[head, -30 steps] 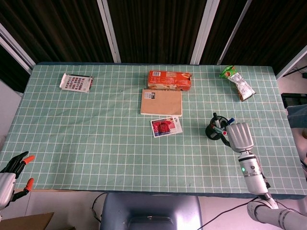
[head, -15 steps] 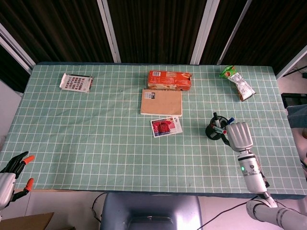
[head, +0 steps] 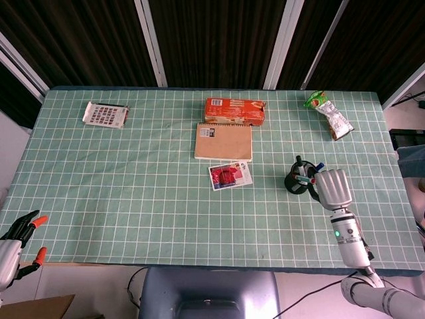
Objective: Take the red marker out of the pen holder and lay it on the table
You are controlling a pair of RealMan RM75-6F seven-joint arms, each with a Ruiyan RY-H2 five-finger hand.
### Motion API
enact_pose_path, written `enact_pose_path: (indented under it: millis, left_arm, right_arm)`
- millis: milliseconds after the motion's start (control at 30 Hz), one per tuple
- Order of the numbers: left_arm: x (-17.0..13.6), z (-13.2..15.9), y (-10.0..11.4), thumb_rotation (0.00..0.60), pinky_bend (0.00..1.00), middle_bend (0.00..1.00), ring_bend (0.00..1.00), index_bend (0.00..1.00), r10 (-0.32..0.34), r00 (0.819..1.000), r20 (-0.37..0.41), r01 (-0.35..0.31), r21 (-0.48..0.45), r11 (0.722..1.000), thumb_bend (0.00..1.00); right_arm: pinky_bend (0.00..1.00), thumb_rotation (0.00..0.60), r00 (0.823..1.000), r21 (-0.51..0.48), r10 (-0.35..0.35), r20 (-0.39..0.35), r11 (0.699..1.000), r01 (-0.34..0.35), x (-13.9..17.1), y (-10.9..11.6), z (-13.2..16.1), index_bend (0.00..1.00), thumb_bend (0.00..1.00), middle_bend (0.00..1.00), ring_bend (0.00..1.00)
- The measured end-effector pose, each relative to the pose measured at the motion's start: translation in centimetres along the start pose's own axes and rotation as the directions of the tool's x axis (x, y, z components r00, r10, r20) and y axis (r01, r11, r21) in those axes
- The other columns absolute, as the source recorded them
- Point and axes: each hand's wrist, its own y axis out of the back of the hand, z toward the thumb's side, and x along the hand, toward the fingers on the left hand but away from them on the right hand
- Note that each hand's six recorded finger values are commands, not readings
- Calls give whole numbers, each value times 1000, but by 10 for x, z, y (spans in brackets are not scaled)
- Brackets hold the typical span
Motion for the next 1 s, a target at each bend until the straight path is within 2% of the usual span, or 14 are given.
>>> enact_pose_path:
  millis: [67,133,300,633,867,1000]
  left_arm:
    - [0,0,0,600,380,71,95,190,0,1000,0,0,0,1000,441]
    - [0,0,0,600,380,71,95,190,1,1000,-1,-1,0,1000,441]
    - [0,0,0,600,381,72,96,190,1,1000,0,-1,0,1000,441]
    - [0,0,0,600,381,72,96,190,1,1000,-3,-1,0,1000,442]
    - [0,0,0,600,380,71,95,190,1,1000,-1,-1,1,1000,442]
    - [0,1,0,600,381,71,96,190,2,1000,0,-2,2,1000,442]
  right_arm:
    - [1000,600,1000,-3,-10,-1,1000,10,0,2,0,781,834,1000,1000]
    - [1000,600,1000,-8,-21,-2,1000,21,1,4,1,801,893,1000,1000]
    - [1000,600,998,-30,-60,-6,998,60,5,15,4,828,984,1000,1000]
    - [1000,600,989,-90,-140,-40,987,136,24,48,23,841,1000,1000,1000]
    - [1000,600,971,-134,-207,-120,972,191,41,76,51,841,1000,1000,1000]
    - [1000,600,966,-167,-204,-162,970,177,42,75,63,842,1000,1000,1000]
